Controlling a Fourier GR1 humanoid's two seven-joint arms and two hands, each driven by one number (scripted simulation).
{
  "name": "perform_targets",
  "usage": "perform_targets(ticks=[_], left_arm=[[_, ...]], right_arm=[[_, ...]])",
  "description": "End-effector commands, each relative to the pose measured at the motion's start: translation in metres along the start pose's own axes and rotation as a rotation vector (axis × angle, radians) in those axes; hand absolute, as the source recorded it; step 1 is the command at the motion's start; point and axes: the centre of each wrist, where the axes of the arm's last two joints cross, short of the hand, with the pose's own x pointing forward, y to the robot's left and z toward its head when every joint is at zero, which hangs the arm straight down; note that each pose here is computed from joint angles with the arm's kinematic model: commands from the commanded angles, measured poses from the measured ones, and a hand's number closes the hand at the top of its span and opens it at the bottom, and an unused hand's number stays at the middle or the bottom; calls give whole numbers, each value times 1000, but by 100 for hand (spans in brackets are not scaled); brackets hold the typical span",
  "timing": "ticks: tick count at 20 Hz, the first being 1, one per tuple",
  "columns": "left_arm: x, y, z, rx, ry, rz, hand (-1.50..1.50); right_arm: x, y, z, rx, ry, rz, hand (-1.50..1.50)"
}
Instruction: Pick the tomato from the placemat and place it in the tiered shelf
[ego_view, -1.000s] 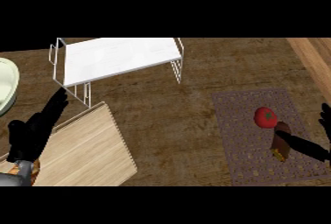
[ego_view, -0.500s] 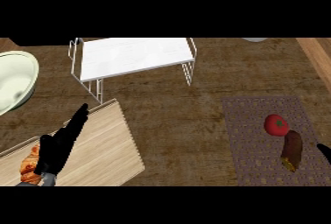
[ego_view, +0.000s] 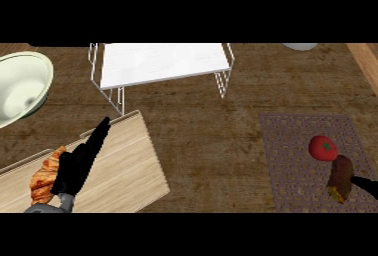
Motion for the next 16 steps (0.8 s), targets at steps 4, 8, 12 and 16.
perform_targets(ticks=[4, 8, 12, 16], left_arm=[[-4, -14, -6, -32, 27, -19, 0], [7, -14, -11, -57, 14, -32, 0], [-2, -16, -10, -44, 19, 5, 0], [-8, -16, -11, -40, 28, 9, 0]], right_arm=[[33, -28, -12, -80, 217, 516, -150], [67, -7, -12, -123, 323, 639, -150], [98, 42, -21, -58, 326, 629, -150], [115, 71, -32, 42, 388, 613, -150]])
